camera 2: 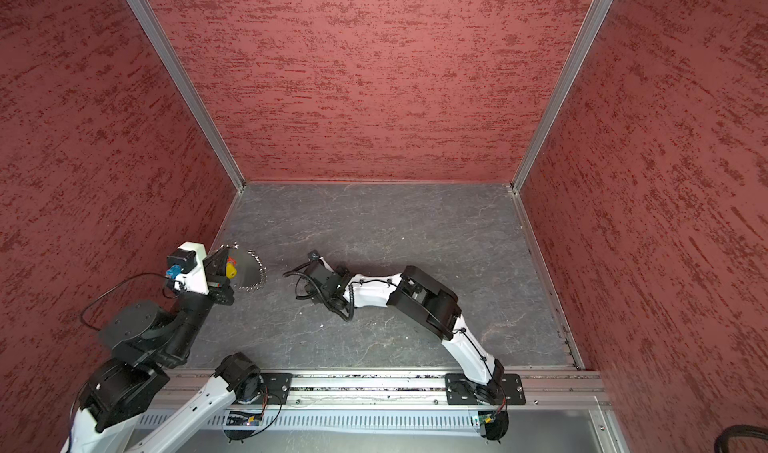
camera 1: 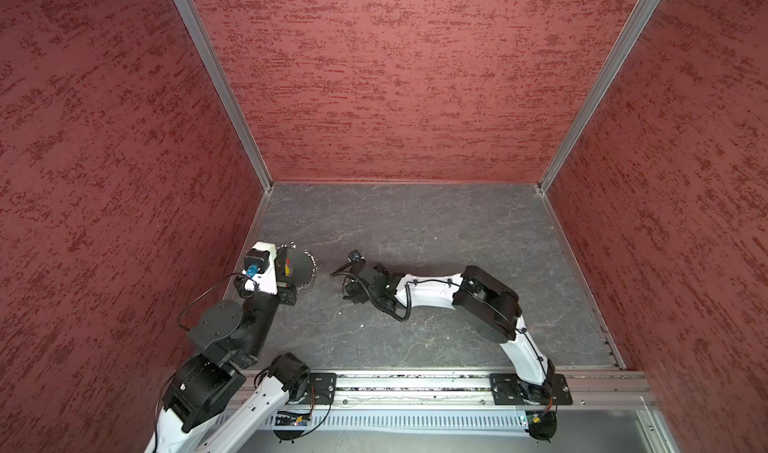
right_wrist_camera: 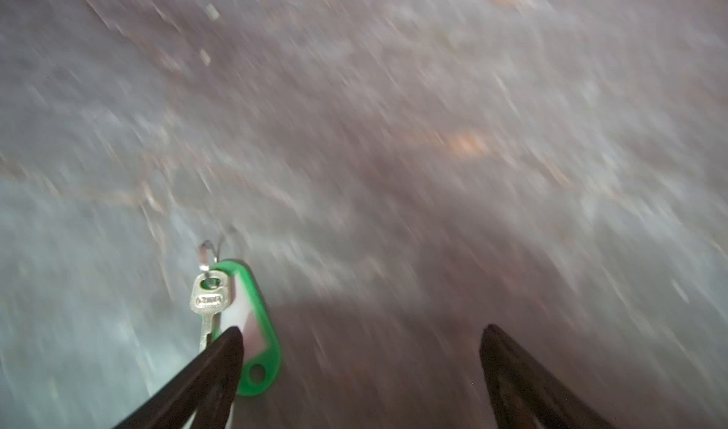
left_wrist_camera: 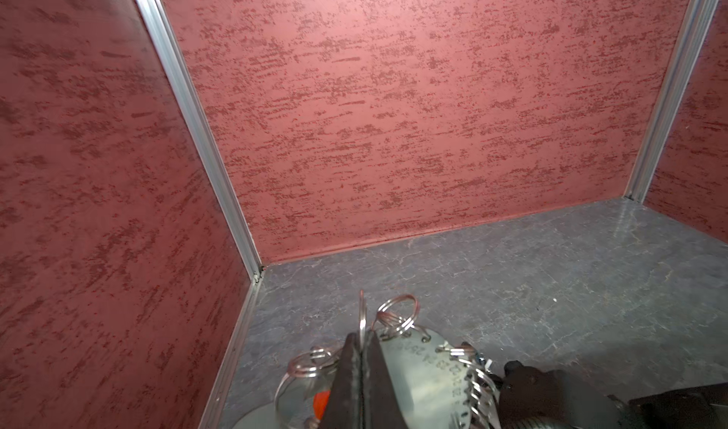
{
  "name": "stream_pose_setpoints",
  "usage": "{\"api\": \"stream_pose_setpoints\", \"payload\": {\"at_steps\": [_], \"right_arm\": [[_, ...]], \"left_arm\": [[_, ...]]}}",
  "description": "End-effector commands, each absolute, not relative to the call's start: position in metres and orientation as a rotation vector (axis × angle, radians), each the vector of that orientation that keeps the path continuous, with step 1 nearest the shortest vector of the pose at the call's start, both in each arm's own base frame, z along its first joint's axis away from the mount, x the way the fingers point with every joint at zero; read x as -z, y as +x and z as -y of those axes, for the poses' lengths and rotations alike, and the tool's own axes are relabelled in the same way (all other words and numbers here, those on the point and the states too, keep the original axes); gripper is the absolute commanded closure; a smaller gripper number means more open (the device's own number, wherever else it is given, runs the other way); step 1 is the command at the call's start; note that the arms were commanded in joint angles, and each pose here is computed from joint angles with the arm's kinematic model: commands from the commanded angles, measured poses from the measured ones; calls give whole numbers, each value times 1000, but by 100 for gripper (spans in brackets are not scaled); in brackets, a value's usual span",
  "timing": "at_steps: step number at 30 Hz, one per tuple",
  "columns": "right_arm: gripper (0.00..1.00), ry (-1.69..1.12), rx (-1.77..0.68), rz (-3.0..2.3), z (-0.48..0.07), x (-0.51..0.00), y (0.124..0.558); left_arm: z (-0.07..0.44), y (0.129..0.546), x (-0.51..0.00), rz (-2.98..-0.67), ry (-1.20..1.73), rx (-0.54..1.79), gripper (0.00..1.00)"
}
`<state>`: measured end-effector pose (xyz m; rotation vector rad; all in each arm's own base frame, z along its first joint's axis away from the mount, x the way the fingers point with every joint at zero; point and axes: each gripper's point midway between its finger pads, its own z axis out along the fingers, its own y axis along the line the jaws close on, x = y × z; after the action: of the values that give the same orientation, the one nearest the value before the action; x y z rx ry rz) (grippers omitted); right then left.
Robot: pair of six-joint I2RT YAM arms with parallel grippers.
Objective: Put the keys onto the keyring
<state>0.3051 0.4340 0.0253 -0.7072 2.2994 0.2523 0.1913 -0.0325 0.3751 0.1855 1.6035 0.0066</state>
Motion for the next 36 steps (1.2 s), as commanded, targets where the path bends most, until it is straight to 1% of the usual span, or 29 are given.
{"api": "stream_pose_setpoints", "payload": {"at_steps": [1,7,12,15,19,22,24,25,27,30,36], "right_arm": [[6,-651,-117,-2414,-371,2,281],[6,-489,-95,-2529,-294,13,237],[6,-336,-105,-2565,-245,6,212],[5,-250,-121,-2567,-223,-3,201],[6,-178,-220,-2534,-213,-23,194],[6,-229,-325,-2452,-219,-52,196],[8,-331,-417,-2377,-231,-73,195],[10,-387,-444,-2343,-236,-81,194],[17,-526,-497,-2269,-248,-94,191],[22,-693,-527,-2181,-260,-102,186],[23,-882,-518,-2147,-274,-95,180]], "left_arm": [[56,205,-373,-1628,177,132,100],[107,239,-339,-1716,205,332,100],[156,264,-311,-1720,269,494,100],[182,276,-293,-1736,352,511,100],[212,286,-271,-1762,478,545,100],[233,286,-257,-1776,604,571,100],[245,282,-250,-1775,695,583,100],[249,278,-247,-1770,731,593,100],[254,270,-243,-1753,803,618,100],[255,261,-235,-1735,866,635,100],[245,262,-216,-1749,847,621,100]]}}
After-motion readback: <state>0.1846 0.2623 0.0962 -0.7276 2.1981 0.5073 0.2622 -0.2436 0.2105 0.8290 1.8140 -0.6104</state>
